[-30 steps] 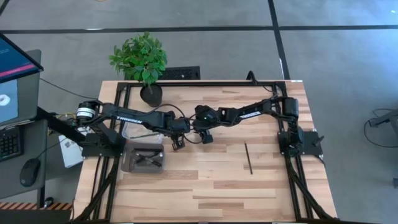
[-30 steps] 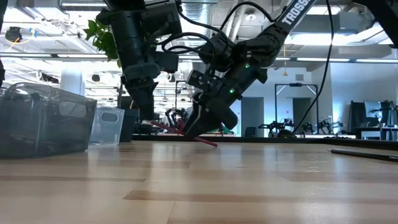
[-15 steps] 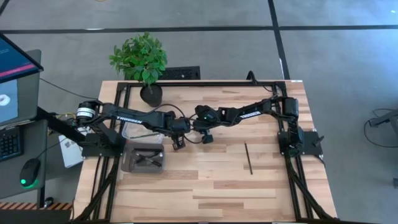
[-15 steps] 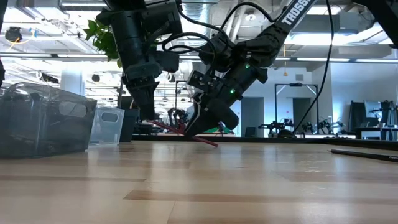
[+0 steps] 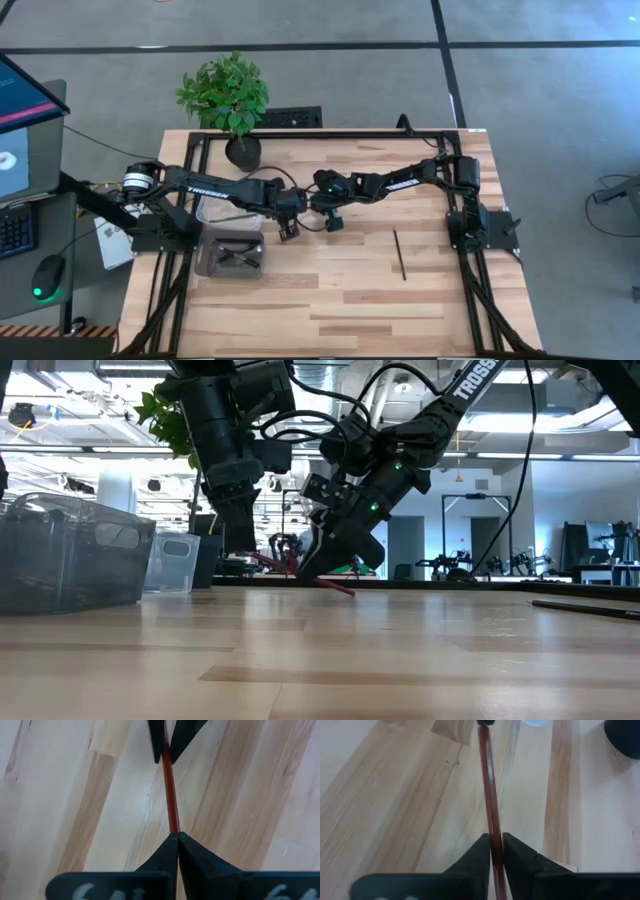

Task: Sort pens & pencils
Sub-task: Put the red pencil into the transparent bin

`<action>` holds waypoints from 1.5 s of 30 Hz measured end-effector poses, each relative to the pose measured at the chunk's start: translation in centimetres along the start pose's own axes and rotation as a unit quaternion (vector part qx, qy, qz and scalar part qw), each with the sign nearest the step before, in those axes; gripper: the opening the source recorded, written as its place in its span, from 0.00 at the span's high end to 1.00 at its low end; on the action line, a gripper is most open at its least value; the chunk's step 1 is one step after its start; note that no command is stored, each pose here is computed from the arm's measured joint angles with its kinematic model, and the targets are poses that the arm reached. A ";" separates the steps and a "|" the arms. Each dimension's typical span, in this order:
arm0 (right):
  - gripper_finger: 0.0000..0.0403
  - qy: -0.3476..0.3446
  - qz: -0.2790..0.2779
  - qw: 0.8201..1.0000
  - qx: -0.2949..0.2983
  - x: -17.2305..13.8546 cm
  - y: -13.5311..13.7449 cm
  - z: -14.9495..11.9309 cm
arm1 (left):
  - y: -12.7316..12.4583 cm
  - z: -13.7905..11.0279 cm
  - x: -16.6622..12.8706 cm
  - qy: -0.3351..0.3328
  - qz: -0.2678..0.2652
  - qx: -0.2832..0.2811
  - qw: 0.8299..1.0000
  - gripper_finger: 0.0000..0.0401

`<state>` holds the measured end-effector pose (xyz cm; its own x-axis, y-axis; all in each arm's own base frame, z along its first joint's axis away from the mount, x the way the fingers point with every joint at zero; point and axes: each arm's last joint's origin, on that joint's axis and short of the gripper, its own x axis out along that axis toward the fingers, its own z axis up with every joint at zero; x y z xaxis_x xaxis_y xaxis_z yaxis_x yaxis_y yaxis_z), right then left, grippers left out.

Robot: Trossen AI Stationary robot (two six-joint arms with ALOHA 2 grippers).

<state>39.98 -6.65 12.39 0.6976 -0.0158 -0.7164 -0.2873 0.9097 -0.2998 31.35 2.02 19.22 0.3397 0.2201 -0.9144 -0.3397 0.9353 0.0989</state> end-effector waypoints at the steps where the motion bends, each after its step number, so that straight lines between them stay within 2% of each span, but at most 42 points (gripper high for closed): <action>1: 0.85 0.000 0.003 1.000 -0.003 0.0 0.0 0.0 | 0.0 0.0 0.0 0.000 0.002 0.000 1.000 1.00; 4: 0.91 0.003 0.002 1.000 -0.003 0.0 0.0 -0.1 | 0.0 0.1 0.0 -0.005 0.003 -0.001 1.000 1.00; 13: 0.91 0.009 -0.004 1.000 -0.002 0.0 -0.1 -0.2 | 0.1 0.3 -0.4 -0.006 0.007 -0.013 1.000 1.00; 17: 0.91 0.015 -0.016 1.000 0.023 -0.2 -0.7 -0.3 | 0.2 0.3 -2.4 -0.029 0.018 -0.024 0.999 1.00; 23: 0.91 0.006 -0.026 0.998 0.065 -1.8 -2.0 0.3 | 0.8 -0.6 -6.4 -0.102 0.070 -0.051 0.991 1.00; 26: 0.91 -0.016 -0.036 0.997 0.071 -3.3 -2.3 1.4 | 1.1 -1.7 -7.7 -0.131 0.088 -0.063 0.986 1.00; 29: 0.91 -0.070 -0.057 0.993 0.079 -5.5 -2.7 3.4 | 1.4 -2.8 -8.4 -0.165 0.107 -0.072 0.978 1.00; 35: 0.91 -0.171 -0.086 0.977 0.095 -9.5 -2.7 6.8 | 1.6 -5.1 -8.9 -0.245 0.104 -0.057 0.962 1.00; 39: 0.91 -0.228 -0.095 0.964 0.095 -10.8 -2.3 8.5 | 1.8 -6.9 -9.3 -0.303 0.088 -0.049 0.948 1.00; 45: 0.91 -0.304 -0.094 0.945 0.073 -11.0 -0.5 10.8 | 1.9 -9.6 -8.9 -0.357 0.062 -0.048 0.931 1.00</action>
<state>39.48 -2.45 27.22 0.9883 0.0178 -0.1513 -0.0577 0.9628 -0.2638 19.23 -0.78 23.78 0.7779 0.4842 -0.4006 -0.4801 0.8692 0.1183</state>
